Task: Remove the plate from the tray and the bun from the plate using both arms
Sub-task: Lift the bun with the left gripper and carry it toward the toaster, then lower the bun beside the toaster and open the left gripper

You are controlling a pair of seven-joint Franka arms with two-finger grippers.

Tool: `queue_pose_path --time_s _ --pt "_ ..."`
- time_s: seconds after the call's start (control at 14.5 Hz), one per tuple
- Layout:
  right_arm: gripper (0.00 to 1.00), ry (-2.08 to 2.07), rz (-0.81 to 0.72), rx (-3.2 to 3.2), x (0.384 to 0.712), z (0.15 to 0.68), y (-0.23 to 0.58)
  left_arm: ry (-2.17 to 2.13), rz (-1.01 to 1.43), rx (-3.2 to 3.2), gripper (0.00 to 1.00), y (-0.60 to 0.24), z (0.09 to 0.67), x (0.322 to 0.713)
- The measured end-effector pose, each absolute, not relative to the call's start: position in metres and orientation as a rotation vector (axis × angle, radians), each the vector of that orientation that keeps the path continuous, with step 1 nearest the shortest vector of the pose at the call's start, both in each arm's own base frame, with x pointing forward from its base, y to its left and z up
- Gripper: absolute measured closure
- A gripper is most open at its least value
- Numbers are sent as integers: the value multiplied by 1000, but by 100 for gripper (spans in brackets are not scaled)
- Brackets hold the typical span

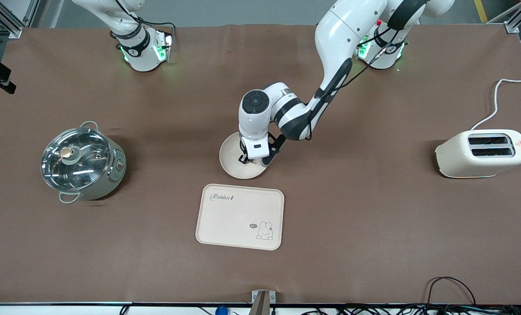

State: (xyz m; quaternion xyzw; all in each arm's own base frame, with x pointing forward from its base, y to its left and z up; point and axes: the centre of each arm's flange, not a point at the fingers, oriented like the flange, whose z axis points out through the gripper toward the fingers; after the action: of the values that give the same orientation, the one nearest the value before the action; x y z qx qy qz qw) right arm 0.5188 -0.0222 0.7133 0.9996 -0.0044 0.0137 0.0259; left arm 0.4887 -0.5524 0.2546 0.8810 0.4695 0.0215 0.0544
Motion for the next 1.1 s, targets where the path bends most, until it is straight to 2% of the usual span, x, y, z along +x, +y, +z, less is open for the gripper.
queue_pose_path --time_s 0.28,0.41,0.76,1.1 --pt "0 -15 41 3089 519 713 -23 1404 138 2750 82 -475 326 553" --pt "0 -11 40 3089 519 712 -21 1381 136 2811 81 -418 340 590" --pt "0 -1 38 3089 519 712 -18 1244 84 2950 81 -278 334 659" --pt "0 -13 -31 3084 521 693 -23 1220 -12 3000 79 -188 294 685"
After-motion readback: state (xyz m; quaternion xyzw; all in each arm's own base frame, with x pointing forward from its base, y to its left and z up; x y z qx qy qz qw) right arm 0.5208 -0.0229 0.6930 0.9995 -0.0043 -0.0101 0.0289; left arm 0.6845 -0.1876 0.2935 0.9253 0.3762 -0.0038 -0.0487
